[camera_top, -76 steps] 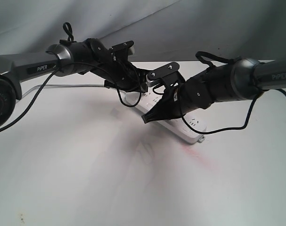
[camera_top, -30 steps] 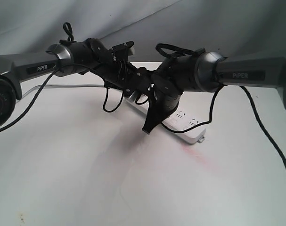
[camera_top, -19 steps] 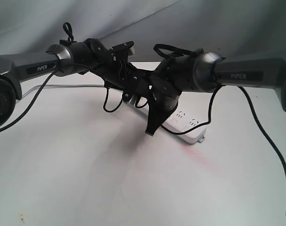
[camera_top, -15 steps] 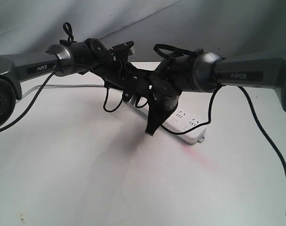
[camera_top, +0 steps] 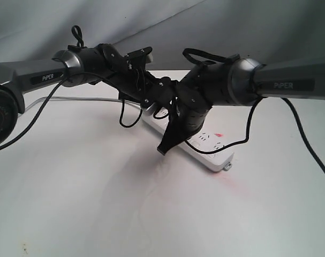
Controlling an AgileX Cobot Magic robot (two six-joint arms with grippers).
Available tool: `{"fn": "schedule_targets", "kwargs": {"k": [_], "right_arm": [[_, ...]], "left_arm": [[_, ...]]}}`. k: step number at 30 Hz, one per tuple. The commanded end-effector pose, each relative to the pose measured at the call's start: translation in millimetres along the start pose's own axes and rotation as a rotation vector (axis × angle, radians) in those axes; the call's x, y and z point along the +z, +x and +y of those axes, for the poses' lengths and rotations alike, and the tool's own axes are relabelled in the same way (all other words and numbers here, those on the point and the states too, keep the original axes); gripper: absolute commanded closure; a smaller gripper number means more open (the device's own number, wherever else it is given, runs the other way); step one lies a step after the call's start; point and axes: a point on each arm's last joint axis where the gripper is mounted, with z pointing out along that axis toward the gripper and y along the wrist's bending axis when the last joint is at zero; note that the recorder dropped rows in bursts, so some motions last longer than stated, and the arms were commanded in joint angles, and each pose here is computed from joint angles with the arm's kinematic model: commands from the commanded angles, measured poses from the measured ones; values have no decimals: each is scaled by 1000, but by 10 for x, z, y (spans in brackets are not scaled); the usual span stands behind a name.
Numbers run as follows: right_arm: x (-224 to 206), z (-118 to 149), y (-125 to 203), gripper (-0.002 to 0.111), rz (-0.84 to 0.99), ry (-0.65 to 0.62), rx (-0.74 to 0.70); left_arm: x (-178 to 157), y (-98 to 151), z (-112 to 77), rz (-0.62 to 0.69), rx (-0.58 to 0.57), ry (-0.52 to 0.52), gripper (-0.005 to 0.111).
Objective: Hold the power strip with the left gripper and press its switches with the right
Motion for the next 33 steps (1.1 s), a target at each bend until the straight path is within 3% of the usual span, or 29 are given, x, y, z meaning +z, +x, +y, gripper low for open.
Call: {"fn": "schedule_targets", "kwargs": {"k": [1, 6, 13, 33], "right_arm": [[36, 30, 53, 108, 24, 13, 59], [-25, -51, -4, 108, -35, 85, 90], [-204, -85, -106, 108, -132, 70, 140], [98, 24, 38, 108, -7, 36, 149]], "left_arm": [[14, 11, -10, 5, -5, 2, 107], [14, 13, -9, 8, -2, 1, 107], [14, 17, -1, 12, 11, -7, 107], [14, 32, -5, 29, 11, -2, 107]]}}
